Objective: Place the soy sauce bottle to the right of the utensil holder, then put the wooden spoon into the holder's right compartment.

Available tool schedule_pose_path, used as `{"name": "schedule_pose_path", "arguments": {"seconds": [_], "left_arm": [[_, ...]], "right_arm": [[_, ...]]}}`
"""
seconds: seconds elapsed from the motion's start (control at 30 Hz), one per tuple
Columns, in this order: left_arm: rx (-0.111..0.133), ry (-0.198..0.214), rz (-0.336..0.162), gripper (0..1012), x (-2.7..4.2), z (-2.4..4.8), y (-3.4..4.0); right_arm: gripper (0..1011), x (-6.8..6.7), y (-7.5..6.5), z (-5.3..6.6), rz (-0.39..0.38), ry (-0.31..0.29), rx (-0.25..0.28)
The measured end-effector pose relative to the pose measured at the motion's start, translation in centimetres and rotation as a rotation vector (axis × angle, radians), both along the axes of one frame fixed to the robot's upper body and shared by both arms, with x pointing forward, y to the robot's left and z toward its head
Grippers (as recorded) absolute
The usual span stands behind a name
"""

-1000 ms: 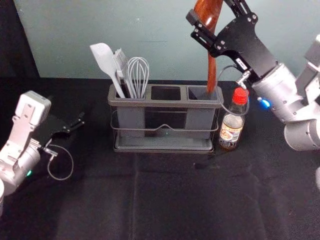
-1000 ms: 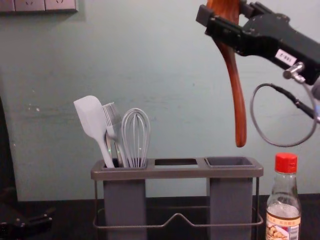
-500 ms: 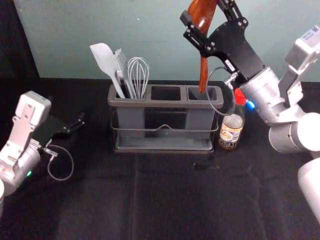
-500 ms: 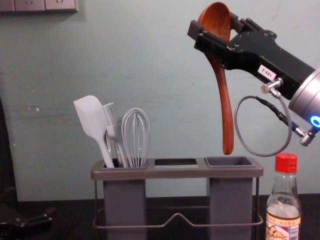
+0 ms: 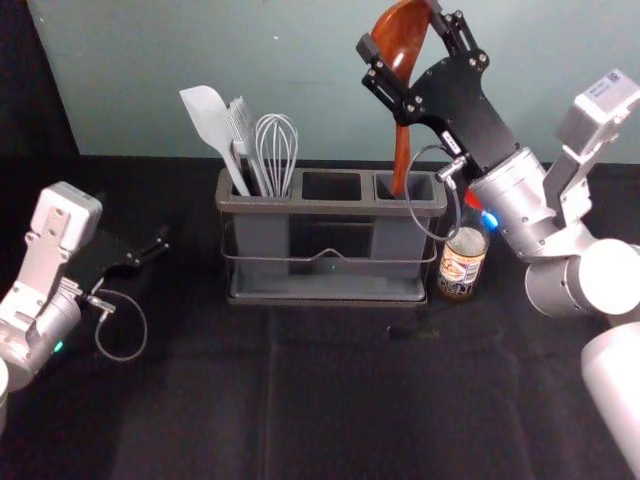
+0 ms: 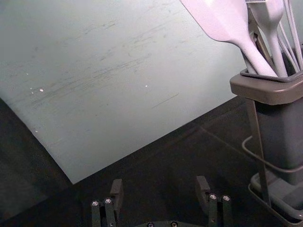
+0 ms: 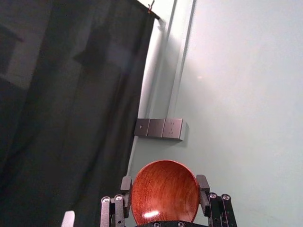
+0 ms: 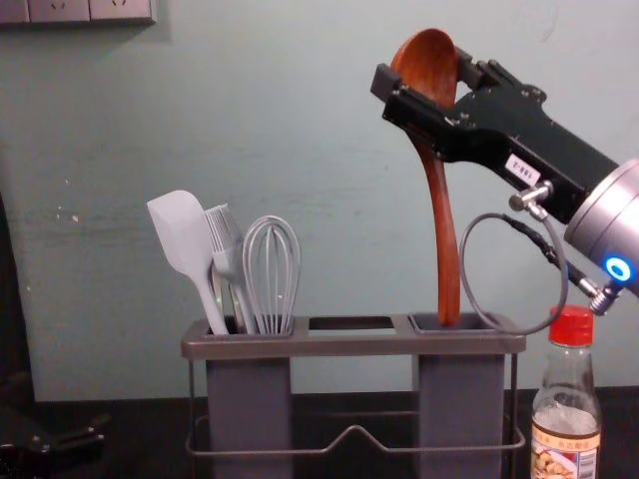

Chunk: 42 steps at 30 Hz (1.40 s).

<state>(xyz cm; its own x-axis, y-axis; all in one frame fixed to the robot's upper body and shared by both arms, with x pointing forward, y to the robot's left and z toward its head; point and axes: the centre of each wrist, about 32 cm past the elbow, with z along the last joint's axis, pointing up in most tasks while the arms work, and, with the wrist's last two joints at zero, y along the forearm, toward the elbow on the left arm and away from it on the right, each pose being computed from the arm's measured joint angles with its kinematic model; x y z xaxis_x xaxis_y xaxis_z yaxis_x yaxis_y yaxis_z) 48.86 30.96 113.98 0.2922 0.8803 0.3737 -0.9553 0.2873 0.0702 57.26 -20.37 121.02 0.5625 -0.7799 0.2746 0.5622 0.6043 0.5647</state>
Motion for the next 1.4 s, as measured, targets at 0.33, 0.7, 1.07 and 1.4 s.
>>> {"name": "schedule_pose_path", "arguments": {"seconds": [0.33,0.7,1.07,1.4], "left_arm": [[0.000,0.000,0.000,1005,0.00,0.00,0.00],[0.000,0.000,0.000,1005,0.00,0.00,0.00],[0.000,0.000,0.000,1005,0.00,0.00,0.00],[0.000,0.000,0.000,1005,0.00,0.00,0.00]], "right_arm": [[840,-0.2,0.1,-1.1,-0.021,0.015,0.008],[840,-0.7,0.1,-2.5,-0.035,0.038,0.003],[840,-1.1,0.3,-3.8,-0.045,0.059,0.002],[840,-1.4,0.2,-4.8,-0.051,0.079,-0.003]]}}
